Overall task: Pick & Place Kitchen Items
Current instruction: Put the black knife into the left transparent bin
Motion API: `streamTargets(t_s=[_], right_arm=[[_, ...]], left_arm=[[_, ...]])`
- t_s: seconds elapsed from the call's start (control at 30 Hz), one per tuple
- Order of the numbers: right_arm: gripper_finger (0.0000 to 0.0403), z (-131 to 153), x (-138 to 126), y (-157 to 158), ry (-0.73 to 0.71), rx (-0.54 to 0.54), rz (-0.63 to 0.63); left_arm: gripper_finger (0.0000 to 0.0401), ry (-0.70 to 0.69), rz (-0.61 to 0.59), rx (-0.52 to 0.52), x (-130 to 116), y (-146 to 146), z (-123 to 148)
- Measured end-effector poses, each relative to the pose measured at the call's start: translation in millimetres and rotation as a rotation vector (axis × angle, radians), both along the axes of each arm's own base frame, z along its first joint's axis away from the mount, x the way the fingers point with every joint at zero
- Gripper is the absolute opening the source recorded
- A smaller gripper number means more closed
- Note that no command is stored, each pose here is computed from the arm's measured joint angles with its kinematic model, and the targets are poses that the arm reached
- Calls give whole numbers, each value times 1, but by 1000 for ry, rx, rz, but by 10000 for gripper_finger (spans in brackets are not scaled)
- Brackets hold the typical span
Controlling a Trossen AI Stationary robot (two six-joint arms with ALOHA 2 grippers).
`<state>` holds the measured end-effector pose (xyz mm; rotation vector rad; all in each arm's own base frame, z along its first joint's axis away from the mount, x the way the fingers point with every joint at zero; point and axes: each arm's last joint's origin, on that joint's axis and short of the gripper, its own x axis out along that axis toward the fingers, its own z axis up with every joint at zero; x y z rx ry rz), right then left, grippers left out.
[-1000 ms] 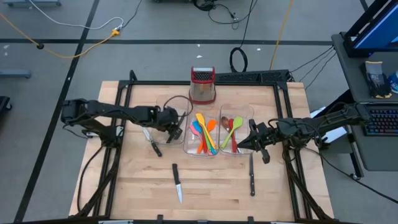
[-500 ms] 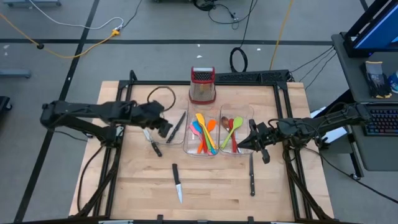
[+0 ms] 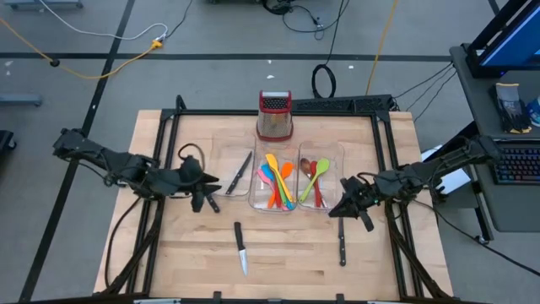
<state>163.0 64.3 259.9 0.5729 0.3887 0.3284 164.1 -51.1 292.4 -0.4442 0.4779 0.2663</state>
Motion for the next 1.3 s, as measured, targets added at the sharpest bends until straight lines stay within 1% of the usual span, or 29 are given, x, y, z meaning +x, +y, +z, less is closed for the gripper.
streamTargets(t_s=[0.13,0.23,0.37,0.47,0.53,0.7,0.83,0.9,1.0,1.1,1.2,1.3], right_arm=[[0,0,-6,13,41,78,0],[0,-1,-11,24,65,115,-15],[0,-4,-20,35,108,153,-68],[0,-8,-27,41,167,205,-115],[0,-11,-31,44,218,245,-154],[0,-24,-33,55,370,367,-223],[0,-36,-30,67,500,467,-255],[0,-42,-28,72,564,501,-276],[0,-51,-26,78,619,522,-318],[0,-55,-23,82,637,504,-361],[0,-49,-19,86,656,468,-392],[0,-40,-15,91,707,427,-444]], left_arm=[[111,-86,-50,11,-15,-1,-17],[96,-139,-82,30,-25,1,-31],[91,-202,-134,64,-36,3,-48],[90,-259,-184,76,-42,4,-56],[90,-269,-208,93,-46,5,-62],[90,-308,-218,117,-54,9,-64],[90,-326,-235,161,-58,10,-62],[90,-332,-249,181,-59,11,-62],[90,-332,-276,192,-59,10,-62],[90,-318,-299,187,-59,10,-63],[90,-303,-299,176,-60,10,-65],[90,-291,-298,171,-60,10,-66]])
